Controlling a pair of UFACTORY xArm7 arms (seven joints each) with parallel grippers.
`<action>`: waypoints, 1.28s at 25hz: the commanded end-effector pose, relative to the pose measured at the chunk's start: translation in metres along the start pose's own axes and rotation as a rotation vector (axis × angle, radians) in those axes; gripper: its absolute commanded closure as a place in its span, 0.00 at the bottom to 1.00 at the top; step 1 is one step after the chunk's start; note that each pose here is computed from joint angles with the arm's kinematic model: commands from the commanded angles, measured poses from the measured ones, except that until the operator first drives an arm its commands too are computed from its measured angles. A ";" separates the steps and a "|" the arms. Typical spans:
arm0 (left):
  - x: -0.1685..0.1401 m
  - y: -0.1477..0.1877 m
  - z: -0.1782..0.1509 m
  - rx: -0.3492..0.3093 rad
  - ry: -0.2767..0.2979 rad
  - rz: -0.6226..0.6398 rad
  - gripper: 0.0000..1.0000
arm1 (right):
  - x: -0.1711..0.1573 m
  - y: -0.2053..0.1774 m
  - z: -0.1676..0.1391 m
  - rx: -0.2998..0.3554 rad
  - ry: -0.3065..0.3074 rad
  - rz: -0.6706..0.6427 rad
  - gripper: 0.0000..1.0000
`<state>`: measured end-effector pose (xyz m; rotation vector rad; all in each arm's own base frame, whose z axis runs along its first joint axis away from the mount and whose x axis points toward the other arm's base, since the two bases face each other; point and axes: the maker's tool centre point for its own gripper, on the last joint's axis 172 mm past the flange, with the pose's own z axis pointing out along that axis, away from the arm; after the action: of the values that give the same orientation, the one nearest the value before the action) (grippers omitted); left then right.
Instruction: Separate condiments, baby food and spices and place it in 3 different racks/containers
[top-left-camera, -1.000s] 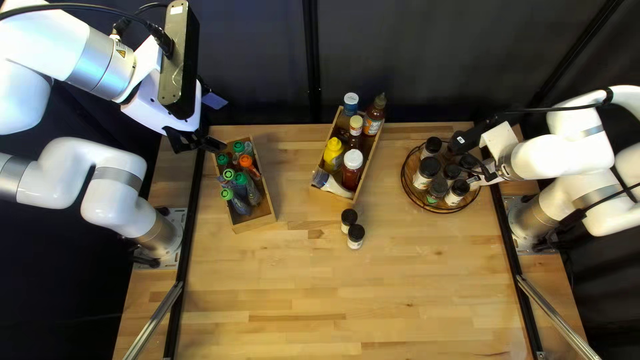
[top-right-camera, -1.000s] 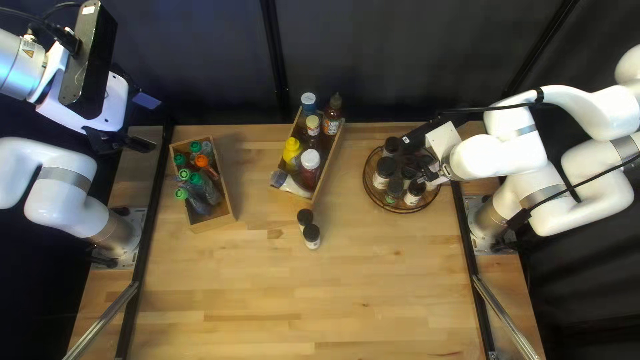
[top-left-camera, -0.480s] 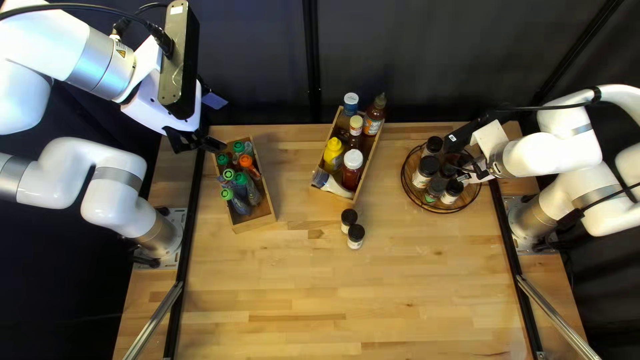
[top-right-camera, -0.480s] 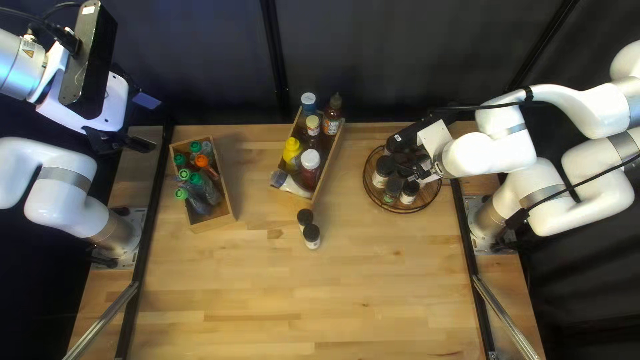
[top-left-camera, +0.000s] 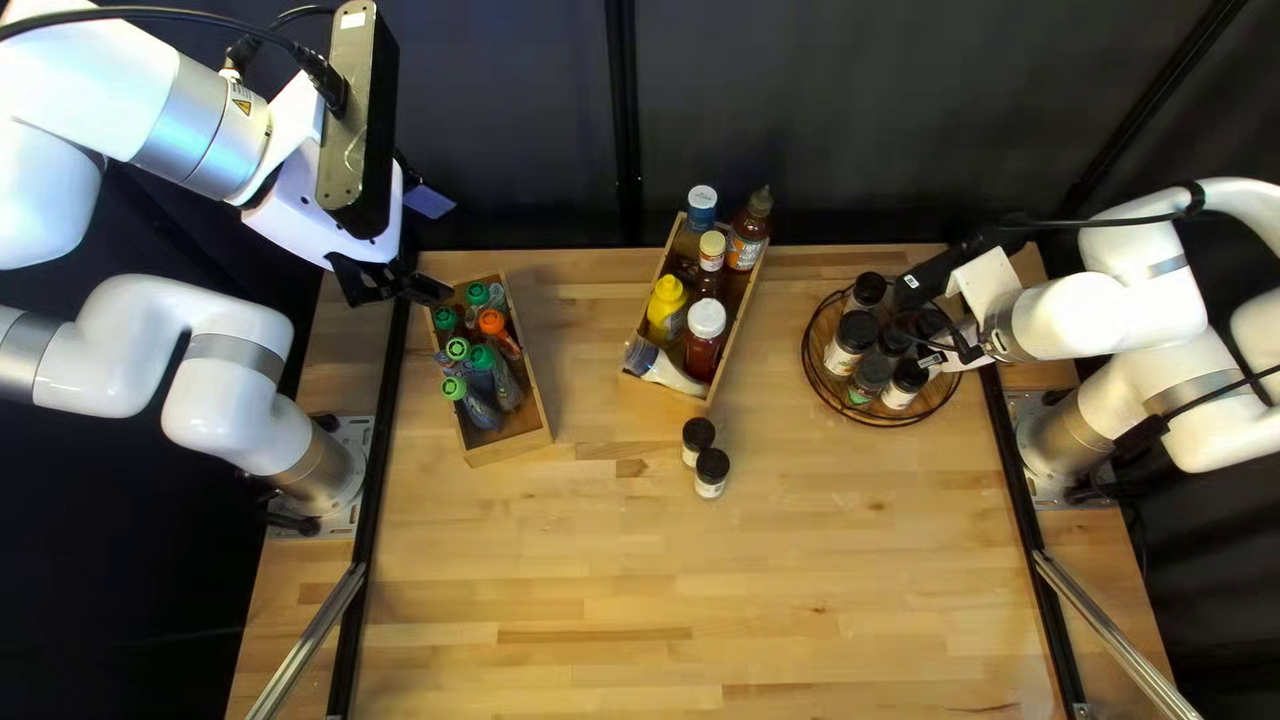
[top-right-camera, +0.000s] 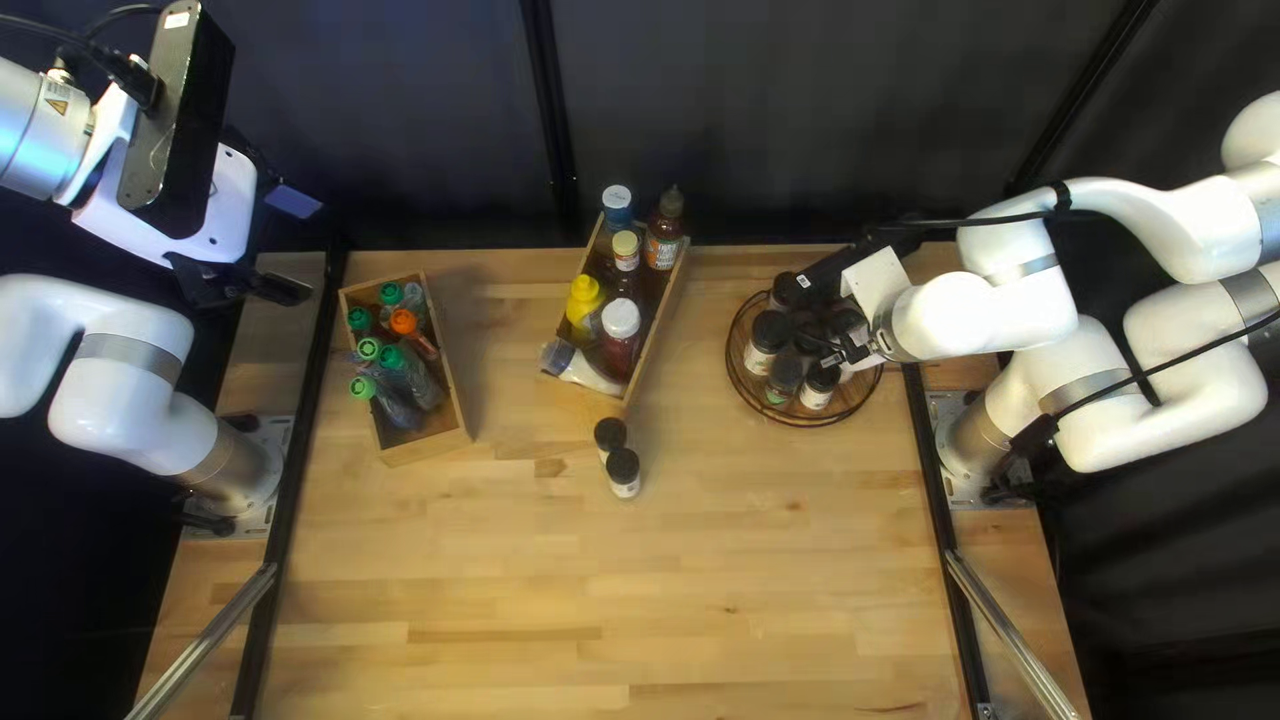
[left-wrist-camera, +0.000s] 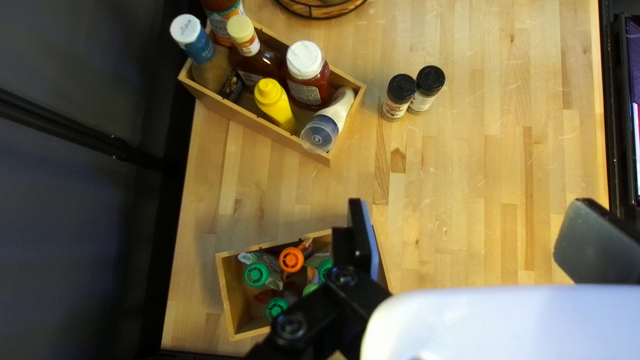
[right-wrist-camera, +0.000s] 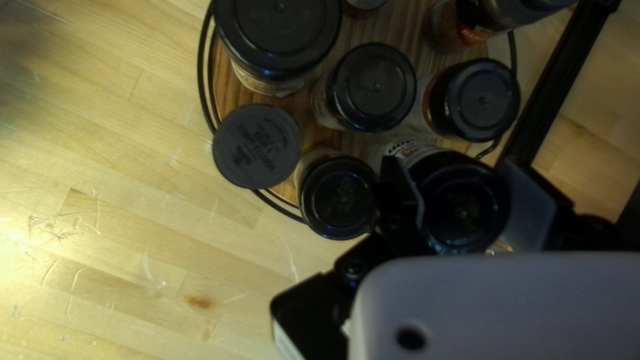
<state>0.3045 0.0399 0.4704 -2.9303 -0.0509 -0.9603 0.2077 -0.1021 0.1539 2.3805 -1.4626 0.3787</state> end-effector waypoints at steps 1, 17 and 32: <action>0.000 0.000 0.000 0.000 0.000 0.000 0.00 | -0.006 0.006 0.003 0.007 -0.004 0.019 1.00; 0.000 0.000 0.000 0.000 0.000 0.000 0.00 | -0.008 0.007 0.016 0.022 -0.018 0.044 0.91; 0.000 0.000 0.000 0.000 0.000 0.000 0.00 | -0.007 0.006 0.005 0.028 -0.014 0.038 0.18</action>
<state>0.3045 0.0399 0.4704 -2.9303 -0.0509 -0.9603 0.1979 -0.1020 0.1440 2.3838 -1.5269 0.3919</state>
